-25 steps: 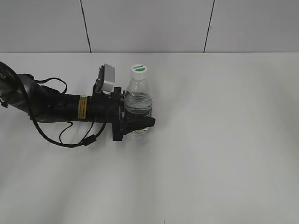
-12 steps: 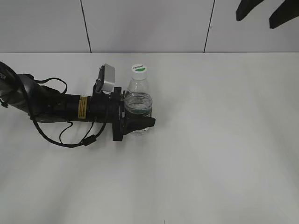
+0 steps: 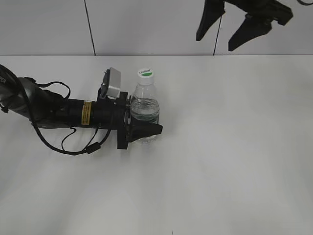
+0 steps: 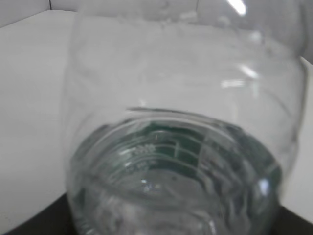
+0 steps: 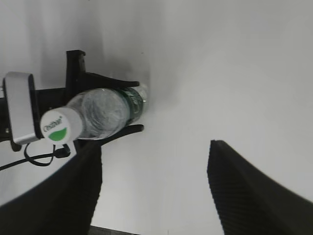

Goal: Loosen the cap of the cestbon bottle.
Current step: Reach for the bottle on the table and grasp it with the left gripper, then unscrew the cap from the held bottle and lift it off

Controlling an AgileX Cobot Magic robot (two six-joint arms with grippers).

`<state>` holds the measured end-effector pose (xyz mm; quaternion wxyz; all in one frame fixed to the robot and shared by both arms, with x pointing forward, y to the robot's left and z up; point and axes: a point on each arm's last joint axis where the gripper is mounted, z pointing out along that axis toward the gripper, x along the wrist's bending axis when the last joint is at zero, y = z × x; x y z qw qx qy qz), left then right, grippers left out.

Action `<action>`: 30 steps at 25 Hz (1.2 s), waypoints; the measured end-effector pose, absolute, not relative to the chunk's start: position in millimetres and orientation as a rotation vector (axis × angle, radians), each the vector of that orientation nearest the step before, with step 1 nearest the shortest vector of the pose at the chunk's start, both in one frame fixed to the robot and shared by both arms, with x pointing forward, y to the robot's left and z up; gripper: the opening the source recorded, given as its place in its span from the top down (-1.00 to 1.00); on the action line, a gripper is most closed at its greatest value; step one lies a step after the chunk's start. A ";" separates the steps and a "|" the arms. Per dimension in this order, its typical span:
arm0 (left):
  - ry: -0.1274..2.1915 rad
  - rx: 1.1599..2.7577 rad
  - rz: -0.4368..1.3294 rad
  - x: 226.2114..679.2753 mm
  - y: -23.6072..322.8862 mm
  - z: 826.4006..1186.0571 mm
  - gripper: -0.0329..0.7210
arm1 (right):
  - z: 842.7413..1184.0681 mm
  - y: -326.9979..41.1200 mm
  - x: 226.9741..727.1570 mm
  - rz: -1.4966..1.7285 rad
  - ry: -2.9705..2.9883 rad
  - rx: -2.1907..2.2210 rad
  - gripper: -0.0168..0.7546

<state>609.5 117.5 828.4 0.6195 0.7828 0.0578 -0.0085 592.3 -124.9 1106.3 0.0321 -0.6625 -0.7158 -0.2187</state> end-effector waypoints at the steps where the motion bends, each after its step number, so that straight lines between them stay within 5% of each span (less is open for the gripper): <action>1: 0.133 1.800 -0.020 609.5 117.5 828.4 -0.18 | 1104.9 -118.5 595.1 -0.679 -2.198 -2.028 -0.37; 10: 0.089 1.805 0.006 608.8 117.2 828.3 -0.18 | 1088.1 -60.6 612.3 -0.707 -2.236 -1.900 -0.37; 30: 0.089 1.807 0.015 609.1 116.2 828.1 -0.18 | 1067.4 -22.9 604.4 -0.646 -2.324 -1.810 -0.37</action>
